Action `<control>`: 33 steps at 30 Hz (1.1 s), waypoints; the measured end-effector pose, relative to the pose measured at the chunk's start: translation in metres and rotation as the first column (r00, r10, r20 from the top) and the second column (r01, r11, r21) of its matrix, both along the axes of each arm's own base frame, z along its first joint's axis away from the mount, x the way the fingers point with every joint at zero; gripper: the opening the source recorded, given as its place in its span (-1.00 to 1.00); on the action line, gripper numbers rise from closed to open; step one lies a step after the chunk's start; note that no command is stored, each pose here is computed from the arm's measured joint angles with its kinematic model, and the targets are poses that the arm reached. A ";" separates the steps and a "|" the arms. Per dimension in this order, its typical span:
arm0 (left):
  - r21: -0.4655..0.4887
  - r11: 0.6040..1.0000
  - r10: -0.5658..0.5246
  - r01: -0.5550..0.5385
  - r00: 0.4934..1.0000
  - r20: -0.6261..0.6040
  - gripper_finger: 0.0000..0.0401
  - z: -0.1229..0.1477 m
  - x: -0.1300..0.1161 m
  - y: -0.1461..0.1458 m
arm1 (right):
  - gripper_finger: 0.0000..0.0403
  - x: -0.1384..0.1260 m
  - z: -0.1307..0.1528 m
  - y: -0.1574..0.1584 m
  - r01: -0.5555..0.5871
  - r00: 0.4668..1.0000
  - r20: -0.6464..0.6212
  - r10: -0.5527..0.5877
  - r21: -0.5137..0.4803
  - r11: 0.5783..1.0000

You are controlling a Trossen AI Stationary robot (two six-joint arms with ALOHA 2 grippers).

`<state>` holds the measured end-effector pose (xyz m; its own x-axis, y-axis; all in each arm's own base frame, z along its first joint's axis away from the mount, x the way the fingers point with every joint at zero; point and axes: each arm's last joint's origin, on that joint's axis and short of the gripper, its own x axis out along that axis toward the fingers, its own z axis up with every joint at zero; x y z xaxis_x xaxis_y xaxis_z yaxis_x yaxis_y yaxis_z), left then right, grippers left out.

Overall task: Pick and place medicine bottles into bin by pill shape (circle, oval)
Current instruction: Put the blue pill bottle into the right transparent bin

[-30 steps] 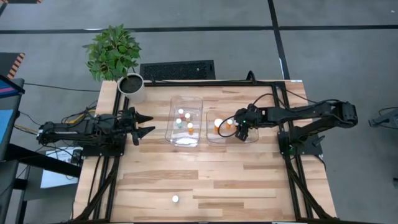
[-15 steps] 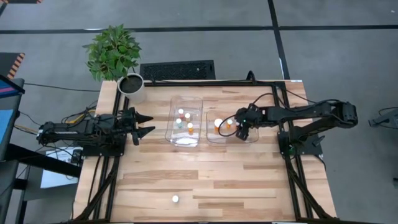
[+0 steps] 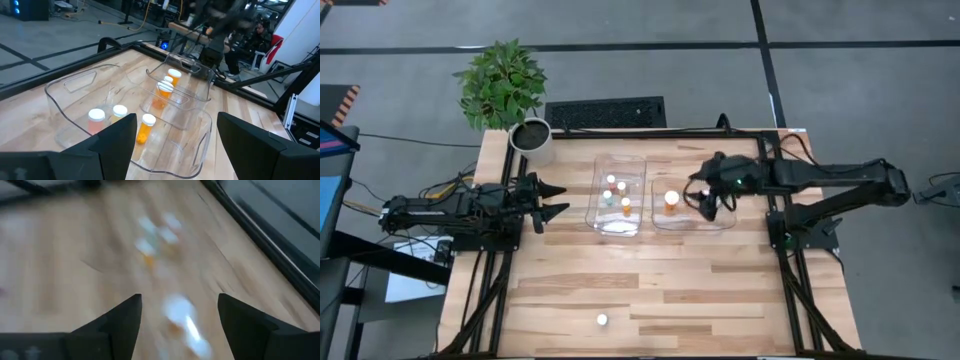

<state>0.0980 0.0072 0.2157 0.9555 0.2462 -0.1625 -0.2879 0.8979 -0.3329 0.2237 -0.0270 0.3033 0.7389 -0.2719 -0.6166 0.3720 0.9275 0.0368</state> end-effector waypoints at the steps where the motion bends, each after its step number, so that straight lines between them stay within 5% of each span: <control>1: 0.000 1.000 0.000 0.000 1.000 0.000 0.35 0.000 0.000 0.000 | 0.35 0.003 0.007 0.008 -0.041 0.998 0.058 0.040 0.001 0.999; 6: 0.000 1.000 0.000 0.000 1.000 0.000 0.35 0.000 0.000 0.000 | 0.35 0.028 0.012 0.050 -0.235 0.949 0.203 0.240 -0.046 0.971; 14: -0.019 1.000 0.002 -0.002 1.000 0.005 0.35 0.000 0.000 0.000 | 0.35 0.082 -0.031 0.112 -0.403 0.878 0.235 0.417 -0.109 0.909; 33: -0.029 1.000 0.002 -0.002 1.000 0.006 0.35 0.000 0.000 0.000 | 0.35 0.211 -0.078 0.204 -0.617 0.786 -0.108 0.608 -0.185 0.765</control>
